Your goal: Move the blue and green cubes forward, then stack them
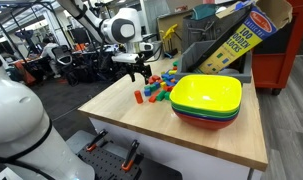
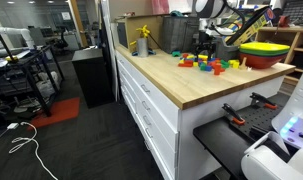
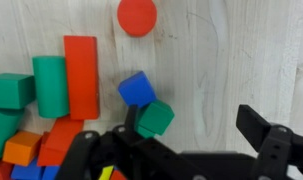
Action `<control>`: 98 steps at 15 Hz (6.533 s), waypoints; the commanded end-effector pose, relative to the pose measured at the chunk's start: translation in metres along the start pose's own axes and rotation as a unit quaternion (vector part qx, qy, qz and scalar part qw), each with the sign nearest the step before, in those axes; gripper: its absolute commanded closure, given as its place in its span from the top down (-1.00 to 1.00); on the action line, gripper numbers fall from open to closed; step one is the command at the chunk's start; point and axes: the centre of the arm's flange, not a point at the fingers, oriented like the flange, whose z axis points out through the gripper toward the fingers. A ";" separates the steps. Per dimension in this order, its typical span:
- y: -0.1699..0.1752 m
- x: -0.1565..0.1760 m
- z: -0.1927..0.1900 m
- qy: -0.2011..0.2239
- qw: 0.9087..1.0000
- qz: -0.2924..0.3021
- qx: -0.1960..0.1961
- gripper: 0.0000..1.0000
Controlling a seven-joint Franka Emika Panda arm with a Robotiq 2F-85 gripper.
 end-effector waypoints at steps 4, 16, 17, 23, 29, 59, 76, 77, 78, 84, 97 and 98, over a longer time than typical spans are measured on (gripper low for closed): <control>0.023 -0.008 0.007 -0.026 0.996 -0.080 -0.032 1.00; 0.026 0.009 0.037 -0.055 0.982 -0.170 -0.058 1.00; 0.026 0.013 0.037 -0.053 0.982 -0.170 -0.059 1.00; 0.024 0.034 0.035 -0.052 0.982 -0.174 -0.057 0.31; 0.027 0.028 0.038 -0.066 0.981 -0.173 -0.053 -0.64; -0.108 0.029 0.019 -0.017 0.997 -0.069 -0.003 -0.81; -0.161 0.038 0.046 -0.020 0.999 -0.001 -0.036 -0.81; -0.161 0.038 0.046 -0.020 0.999 0.003 -0.040 -0.17; -0.161 0.037 0.045 -0.019 0.999 0.007 -0.041 0.23; -0.144 0.034 0.026 -0.005 0.998 0.034 -0.048 1.00; -0.152 0.026 0.030 -0.003 1.000 -0.019 0.016 1.00; -0.152 0.028 0.031 0.002 1.000 -0.026 0.015 1.00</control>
